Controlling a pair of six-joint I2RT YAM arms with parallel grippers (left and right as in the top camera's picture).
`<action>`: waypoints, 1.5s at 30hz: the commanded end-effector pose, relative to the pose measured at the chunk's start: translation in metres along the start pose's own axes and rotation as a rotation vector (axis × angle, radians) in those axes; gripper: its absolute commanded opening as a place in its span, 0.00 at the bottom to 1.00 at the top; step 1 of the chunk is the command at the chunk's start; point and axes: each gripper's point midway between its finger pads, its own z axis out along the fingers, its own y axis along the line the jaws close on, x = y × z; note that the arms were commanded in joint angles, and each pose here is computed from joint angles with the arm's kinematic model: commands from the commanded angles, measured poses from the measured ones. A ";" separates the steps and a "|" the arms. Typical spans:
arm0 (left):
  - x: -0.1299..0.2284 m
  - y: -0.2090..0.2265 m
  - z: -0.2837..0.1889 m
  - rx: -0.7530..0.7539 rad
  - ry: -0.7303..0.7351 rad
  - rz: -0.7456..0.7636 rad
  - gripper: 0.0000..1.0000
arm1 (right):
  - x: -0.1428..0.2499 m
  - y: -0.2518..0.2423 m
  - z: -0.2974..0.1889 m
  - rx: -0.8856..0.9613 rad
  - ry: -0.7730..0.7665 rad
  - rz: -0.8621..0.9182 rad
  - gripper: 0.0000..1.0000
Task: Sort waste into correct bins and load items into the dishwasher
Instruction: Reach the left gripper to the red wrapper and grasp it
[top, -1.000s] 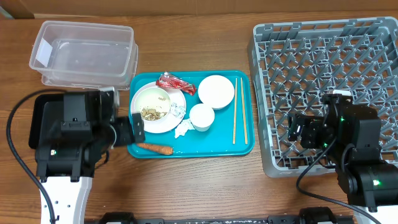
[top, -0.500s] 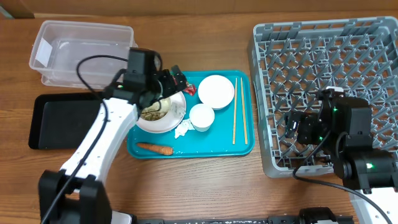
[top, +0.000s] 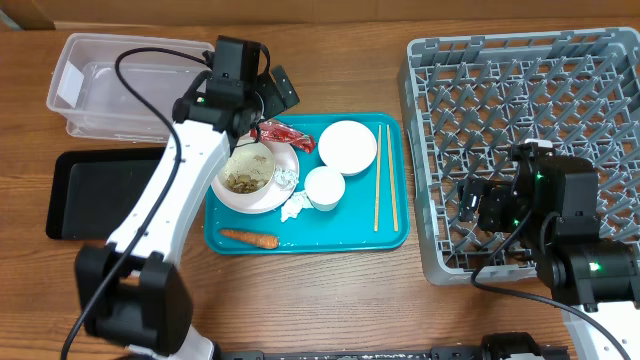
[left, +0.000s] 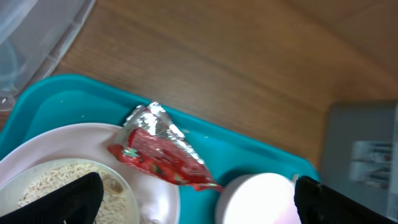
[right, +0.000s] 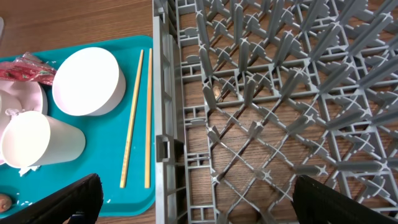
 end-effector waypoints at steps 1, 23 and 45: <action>0.021 0.011 0.041 -0.028 0.101 0.040 1.00 | -0.010 0.005 -0.007 -0.015 -0.034 -0.005 1.00; 0.105 0.000 0.091 -0.071 0.347 -0.195 1.00 | -0.009 0.004 -0.007 -0.014 -0.028 -0.005 1.00; 0.091 0.005 0.098 -0.113 0.252 -0.215 0.78 | -0.008 0.004 -0.007 -0.014 -0.027 -0.005 1.00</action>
